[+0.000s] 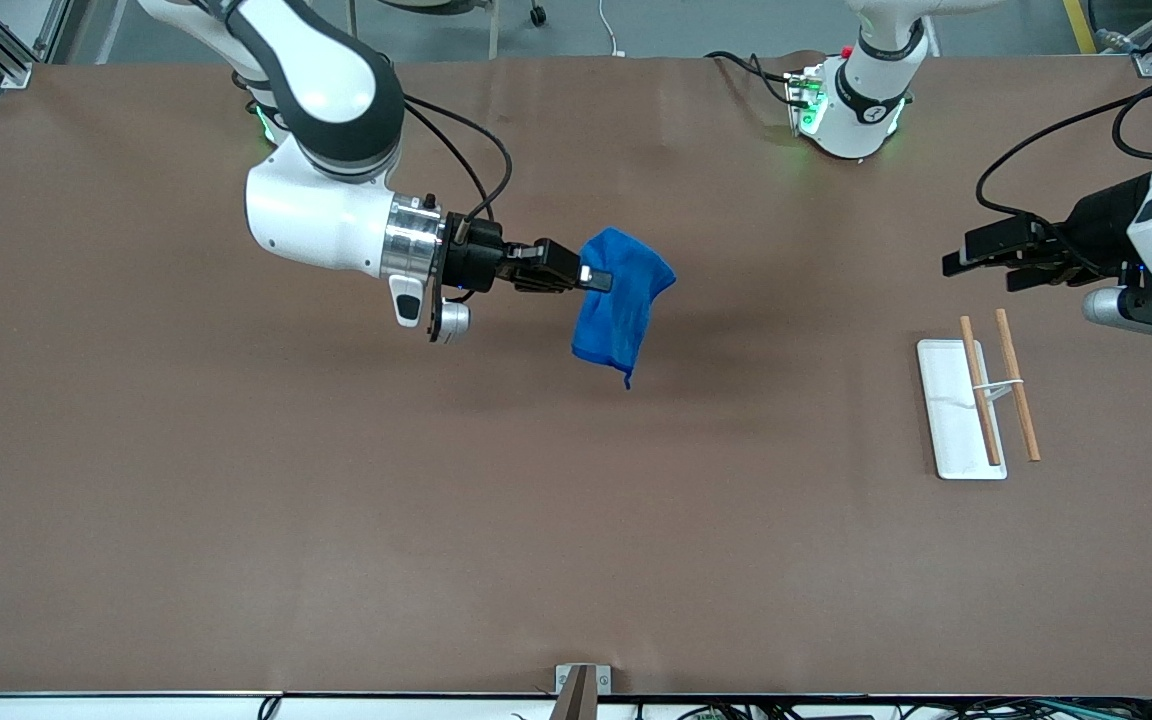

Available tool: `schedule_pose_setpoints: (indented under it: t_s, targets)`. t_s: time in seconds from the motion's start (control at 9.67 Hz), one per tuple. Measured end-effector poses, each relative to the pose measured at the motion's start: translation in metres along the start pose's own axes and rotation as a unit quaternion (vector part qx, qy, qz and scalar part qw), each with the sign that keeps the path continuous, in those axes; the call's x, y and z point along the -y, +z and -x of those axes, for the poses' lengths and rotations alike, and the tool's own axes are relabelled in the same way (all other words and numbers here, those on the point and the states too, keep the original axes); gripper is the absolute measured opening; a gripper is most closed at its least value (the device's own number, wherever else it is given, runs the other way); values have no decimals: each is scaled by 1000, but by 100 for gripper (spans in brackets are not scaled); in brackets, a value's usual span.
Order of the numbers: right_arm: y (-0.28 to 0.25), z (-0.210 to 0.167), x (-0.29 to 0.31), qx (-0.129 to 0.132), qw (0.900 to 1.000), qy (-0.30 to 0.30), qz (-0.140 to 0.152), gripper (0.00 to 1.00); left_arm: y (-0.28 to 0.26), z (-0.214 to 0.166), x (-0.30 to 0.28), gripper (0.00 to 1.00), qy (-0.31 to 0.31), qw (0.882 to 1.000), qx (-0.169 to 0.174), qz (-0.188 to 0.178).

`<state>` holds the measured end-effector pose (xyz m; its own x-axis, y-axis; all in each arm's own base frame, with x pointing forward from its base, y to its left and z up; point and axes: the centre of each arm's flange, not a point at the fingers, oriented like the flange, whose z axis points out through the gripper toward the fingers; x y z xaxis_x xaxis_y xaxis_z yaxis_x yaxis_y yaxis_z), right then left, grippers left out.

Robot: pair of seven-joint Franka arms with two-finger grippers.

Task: Right arm passes towel to left arm to hang
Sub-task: 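Reach the left gripper toward the towel held by the right gripper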

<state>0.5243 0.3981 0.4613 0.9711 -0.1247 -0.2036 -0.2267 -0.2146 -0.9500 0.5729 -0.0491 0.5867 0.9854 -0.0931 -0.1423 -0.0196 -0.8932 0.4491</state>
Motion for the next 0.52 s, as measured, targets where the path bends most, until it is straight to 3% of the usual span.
schedule_pose_setpoints:
  t_s: [0.21, 0.41, 0.52]
  targets:
    - [3, 3, 0, 10, 999, 12, -37, 5, 8, 5, 26, 100, 11, 993, 16, 112]
    - [3, 3, 0, 12, 999, 16, -43, 5, 29, 25, 84, 100, 25, 968, 43, 244]
    - [4, 3, 0, 12, 999, 17, -43, 5, 45, 34, 108, 100, 31, 954, 40, 294]
